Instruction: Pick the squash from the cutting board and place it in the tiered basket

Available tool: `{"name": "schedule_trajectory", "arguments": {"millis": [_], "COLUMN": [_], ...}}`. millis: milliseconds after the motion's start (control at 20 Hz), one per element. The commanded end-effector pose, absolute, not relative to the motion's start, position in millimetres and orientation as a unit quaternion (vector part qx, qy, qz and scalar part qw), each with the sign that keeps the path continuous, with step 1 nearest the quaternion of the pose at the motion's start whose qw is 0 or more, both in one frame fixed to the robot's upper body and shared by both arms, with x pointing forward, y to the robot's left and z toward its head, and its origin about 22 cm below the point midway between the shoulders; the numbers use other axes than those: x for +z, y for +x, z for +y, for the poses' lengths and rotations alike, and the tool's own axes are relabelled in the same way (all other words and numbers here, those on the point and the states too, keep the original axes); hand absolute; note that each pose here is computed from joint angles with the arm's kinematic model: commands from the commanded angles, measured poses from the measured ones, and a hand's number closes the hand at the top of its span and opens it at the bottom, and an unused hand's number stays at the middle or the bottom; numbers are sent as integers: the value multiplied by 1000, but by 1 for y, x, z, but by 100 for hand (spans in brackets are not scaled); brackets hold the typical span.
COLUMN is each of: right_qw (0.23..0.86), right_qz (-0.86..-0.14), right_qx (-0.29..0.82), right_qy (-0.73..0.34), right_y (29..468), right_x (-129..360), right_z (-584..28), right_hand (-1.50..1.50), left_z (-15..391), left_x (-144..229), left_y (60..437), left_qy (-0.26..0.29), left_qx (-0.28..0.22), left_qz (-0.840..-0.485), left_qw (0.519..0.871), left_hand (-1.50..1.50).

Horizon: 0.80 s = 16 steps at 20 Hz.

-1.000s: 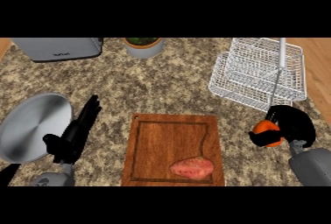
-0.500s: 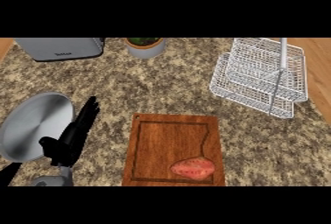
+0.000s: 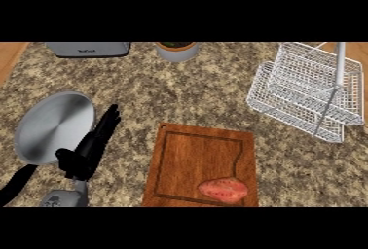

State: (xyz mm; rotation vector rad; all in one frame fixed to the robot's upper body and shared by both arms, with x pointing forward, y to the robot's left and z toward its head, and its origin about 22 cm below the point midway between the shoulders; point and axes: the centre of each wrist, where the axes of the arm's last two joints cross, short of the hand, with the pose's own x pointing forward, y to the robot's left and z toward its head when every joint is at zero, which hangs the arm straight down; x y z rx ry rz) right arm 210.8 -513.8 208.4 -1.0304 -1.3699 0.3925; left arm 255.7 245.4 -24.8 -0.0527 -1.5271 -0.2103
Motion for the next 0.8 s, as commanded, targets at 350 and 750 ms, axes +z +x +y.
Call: {"name": "schedule_trajectory", "arguments": {"millis": [350, 750], "right_qw": [660, 678], "right_qz": [-605, -594], "right_qx": [142, 164], "right_qy": [-422, -401], "right_y": [275, 349], "right_x": [279, 294], "right_z": [-452, -409], "right_hand": [150, 150], "left_z": [229, 218], "left_x": [-17, -12], "left_y": [253, 275], "left_qy": [-42, -43], "left_qx": [-116, -117], "left_qz": [-695, -695], "left_qw": [708, 708], "left_hand": [0, 0]}}
